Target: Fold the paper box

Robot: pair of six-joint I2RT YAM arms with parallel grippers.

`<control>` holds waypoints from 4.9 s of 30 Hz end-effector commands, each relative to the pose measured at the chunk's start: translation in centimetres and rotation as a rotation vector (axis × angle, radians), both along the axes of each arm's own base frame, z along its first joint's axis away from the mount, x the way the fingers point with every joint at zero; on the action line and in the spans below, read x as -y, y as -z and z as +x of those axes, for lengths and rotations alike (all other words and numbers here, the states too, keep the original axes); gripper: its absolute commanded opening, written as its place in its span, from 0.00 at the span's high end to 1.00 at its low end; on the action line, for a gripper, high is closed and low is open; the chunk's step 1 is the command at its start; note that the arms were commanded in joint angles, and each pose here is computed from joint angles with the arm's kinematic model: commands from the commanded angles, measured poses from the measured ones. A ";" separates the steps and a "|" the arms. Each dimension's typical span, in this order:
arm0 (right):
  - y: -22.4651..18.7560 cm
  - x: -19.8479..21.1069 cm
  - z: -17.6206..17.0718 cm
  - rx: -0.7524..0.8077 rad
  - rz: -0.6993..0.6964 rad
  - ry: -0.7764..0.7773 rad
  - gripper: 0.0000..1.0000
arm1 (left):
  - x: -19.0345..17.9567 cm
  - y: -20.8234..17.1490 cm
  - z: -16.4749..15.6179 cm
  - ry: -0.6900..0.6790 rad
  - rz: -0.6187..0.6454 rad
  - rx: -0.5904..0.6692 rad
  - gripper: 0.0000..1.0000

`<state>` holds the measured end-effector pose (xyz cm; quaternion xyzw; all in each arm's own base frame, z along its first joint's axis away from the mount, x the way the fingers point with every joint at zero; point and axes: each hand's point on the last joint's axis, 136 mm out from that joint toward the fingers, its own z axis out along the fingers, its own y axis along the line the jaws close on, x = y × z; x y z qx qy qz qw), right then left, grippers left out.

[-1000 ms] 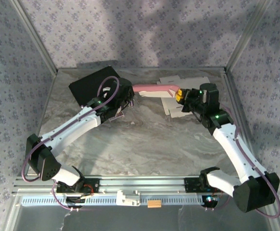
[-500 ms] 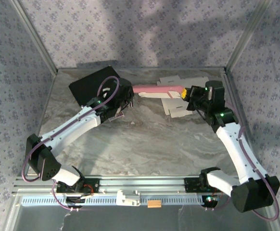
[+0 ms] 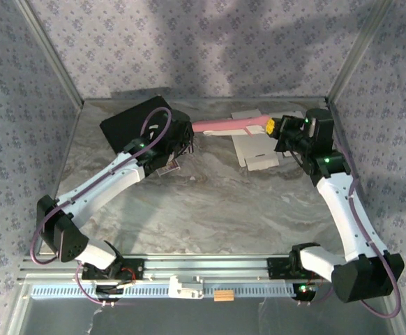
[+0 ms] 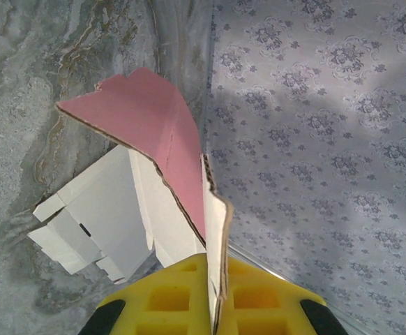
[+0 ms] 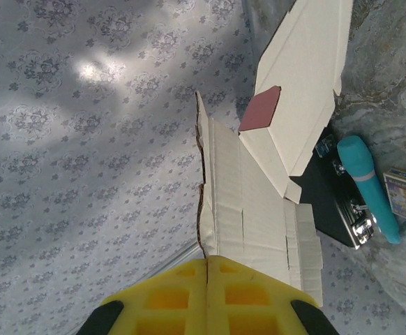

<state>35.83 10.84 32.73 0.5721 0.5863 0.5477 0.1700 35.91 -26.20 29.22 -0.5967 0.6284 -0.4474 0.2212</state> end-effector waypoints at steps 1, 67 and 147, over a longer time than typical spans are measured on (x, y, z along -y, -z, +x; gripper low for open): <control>-1.5 1.9 1.4 0.055 -0.030 0.085 1.00 | -0.1 -1.3 -0.2 -0.052 -0.120 -0.043 1.00; -5.3 -2.8 -5.4 0.181 -0.338 -0.003 0.29 | 3.0 -3.6 1.9 -0.109 -0.191 -0.012 1.00; -2.7 -6.0 -1.1 -0.151 -0.383 -0.086 1.00 | -2.2 -8.4 1.3 0.295 0.161 0.303 0.18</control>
